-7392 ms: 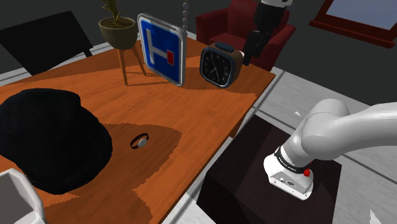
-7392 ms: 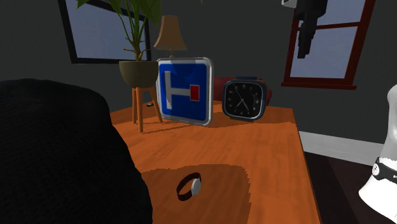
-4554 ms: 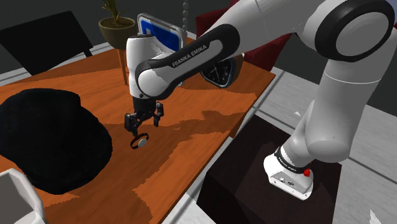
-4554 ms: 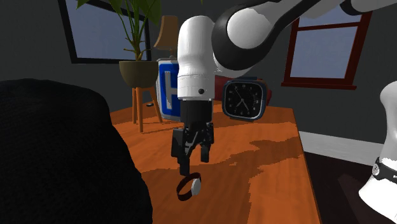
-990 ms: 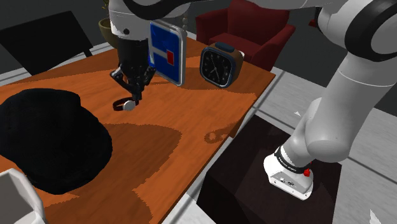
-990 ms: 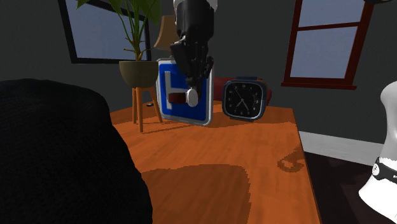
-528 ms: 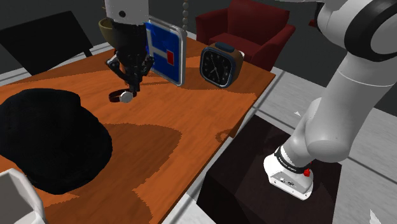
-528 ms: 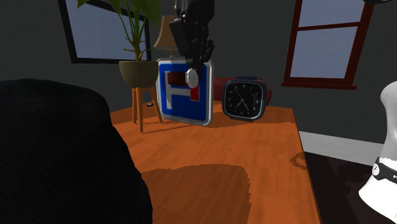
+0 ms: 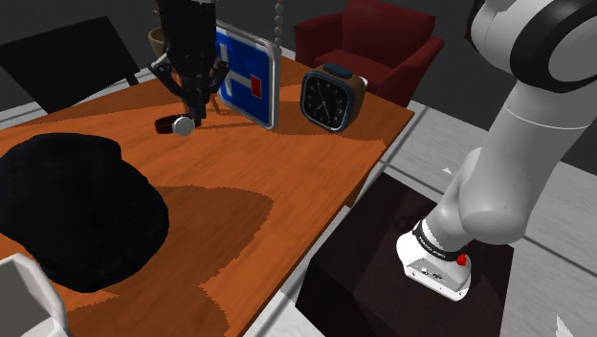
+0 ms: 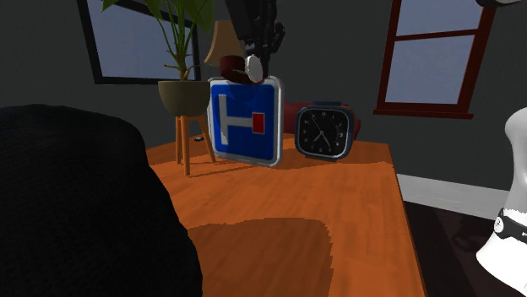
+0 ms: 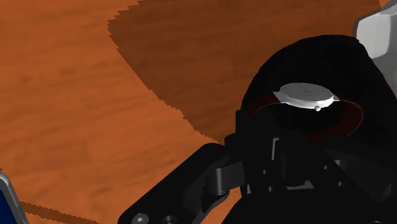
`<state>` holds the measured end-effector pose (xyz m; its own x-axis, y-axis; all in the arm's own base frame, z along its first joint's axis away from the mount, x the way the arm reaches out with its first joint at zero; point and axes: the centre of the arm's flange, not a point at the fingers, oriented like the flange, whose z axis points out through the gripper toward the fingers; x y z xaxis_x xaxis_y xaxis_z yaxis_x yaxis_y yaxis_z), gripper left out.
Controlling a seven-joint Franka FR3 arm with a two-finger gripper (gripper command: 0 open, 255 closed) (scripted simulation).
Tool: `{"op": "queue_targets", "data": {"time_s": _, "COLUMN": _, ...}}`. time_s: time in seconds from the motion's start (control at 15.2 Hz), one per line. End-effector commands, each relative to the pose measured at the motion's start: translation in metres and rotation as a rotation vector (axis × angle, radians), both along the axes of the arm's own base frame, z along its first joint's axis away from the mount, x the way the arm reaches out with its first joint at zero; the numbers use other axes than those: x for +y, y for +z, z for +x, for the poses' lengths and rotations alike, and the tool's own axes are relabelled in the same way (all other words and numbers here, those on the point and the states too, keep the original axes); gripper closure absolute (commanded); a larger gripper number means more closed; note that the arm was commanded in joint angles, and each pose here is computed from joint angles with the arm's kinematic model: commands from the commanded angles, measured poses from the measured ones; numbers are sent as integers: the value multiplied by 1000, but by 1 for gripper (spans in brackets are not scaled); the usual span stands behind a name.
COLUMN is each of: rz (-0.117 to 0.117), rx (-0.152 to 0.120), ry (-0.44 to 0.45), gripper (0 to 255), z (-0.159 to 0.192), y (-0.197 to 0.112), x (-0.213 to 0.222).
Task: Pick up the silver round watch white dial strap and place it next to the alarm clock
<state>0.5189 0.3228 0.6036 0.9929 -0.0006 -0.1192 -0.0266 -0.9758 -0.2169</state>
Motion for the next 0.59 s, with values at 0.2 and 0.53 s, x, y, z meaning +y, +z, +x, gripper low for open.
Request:
{"op": "queue_targets", "data": {"time_s": 0.2, "rz": 0, "rx": 0, "ry": 0, "gripper": 255, "z": 1, "y": 20, "x": -13}}
{"op": "queue_targets", "data": {"time_s": 0.53, "rz": 0, "rx": 0, "ry": 0, "gripper": 255, "z": 9, "y": 20, "x": -78}}
